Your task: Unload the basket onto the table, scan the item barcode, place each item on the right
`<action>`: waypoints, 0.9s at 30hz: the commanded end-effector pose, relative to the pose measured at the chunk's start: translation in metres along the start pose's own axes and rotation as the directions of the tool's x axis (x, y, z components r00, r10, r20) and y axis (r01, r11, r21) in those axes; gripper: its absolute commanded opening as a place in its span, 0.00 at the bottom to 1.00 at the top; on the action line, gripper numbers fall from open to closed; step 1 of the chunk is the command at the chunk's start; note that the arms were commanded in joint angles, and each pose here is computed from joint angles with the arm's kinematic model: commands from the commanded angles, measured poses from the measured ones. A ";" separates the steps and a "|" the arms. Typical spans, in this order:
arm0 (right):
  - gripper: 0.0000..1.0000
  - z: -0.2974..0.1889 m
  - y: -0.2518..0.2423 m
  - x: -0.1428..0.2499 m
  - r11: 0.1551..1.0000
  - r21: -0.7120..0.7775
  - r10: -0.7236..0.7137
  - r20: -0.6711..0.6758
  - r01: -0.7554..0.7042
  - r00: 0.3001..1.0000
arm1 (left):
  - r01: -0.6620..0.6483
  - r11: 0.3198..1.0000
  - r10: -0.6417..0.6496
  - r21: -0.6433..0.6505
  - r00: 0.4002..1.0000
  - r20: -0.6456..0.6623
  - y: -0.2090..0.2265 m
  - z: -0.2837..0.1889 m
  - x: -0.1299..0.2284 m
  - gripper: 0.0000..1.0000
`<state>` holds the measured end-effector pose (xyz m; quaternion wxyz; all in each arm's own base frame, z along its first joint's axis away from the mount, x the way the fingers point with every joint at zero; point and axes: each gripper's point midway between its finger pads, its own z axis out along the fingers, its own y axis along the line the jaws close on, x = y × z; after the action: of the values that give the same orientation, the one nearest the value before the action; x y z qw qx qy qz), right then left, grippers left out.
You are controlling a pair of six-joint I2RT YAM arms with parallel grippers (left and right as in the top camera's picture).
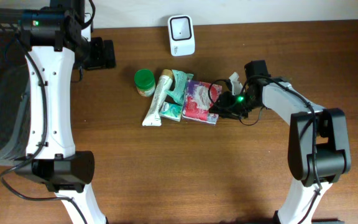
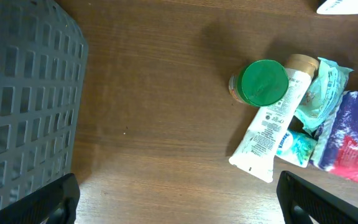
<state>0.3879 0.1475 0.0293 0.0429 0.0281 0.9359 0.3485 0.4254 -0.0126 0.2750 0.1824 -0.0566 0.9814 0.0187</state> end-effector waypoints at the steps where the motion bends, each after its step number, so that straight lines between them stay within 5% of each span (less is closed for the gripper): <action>1: 0.04 -0.002 0.000 -0.004 1.000 0.018 0.000 0.012 0.000 1.000 | 0.007 1.000 -0.007 -0.006 1.000 -0.009 0.000 0.003 0.001 0.99; 4: 0.04 -0.027 0.013 -0.019 0.997 0.073 -0.026 0.057 0.022 0.998 | 0.007 1.000 -0.007 -0.006 1.000 -0.009 0.000 0.003 0.001 0.99; 8: 0.04 -0.102 0.013 -0.041 0.926 0.378 -0.079 0.177 0.007 0.981 | 0.007 1.000 -0.007 -0.006 1.000 -0.009 0.000 0.003 0.001 0.99; 11: 0.04 -0.171 -0.020 -0.027 0.700 0.693 -0.029 0.267 -0.171 0.963 | 0.007 1.000 -0.007 -0.006 1.000 -0.009 0.000 0.003 0.001 0.99; 14: 0.04 -0.192 -0.053 -0.008 0.475 0.837 0.009 0.303 -0.271 0.953 | 0.007 1.000 -0.007 -0.006 1.000 -0.009 0.000 0.003 0.001 0.99; 17: 0.04 -0.171 -0.074 0.002 0.452 0.856 0.040 0.263 -0.252 0.964 | 0.007 1.000 -0.007 -0.006 1.000 -0.009 0.000 0.003 0.001 0.99; 19: 0.38 -0.165 -0.077 0.000 0.504 0.823 0.070 0.266 -0.264 0.962 | 0.007 1.000 -0.007 -0.006 1.000 -0.009 0.000 0.003 0.001 0.99; 21: 0.53 -0.160 -0.079 -0.010 0.624 0.751 0.066 0.225 -0.216 0.972 | 0.007 1.000 -0.007 -0.006 1.000 -0.009 0.000 0.003 0.001 0.99; 24: 0.57 -0.160 -0.080 -0.023 0.873 0.474 0.036 0.166 -0.112 0.986 | 0.007 1.000 -0.007 -0.006 1.000 -0.009 0.000 0.003 0.001 0.99; 27: 0.65 -0.163 -0.095 -0.023 0.964 0.255 0.029 0.162 -0.070 0.986 | 0.007 1.000 -0.007 -0.005 1.000 -0.009 0.000 0.003 0.001 0.99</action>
<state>0.3908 -0.0510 0.0984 0.0968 0.1373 0.9815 0.0916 0.4253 -0.0126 0.2749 0.1822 -0.0566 0.9815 0.0187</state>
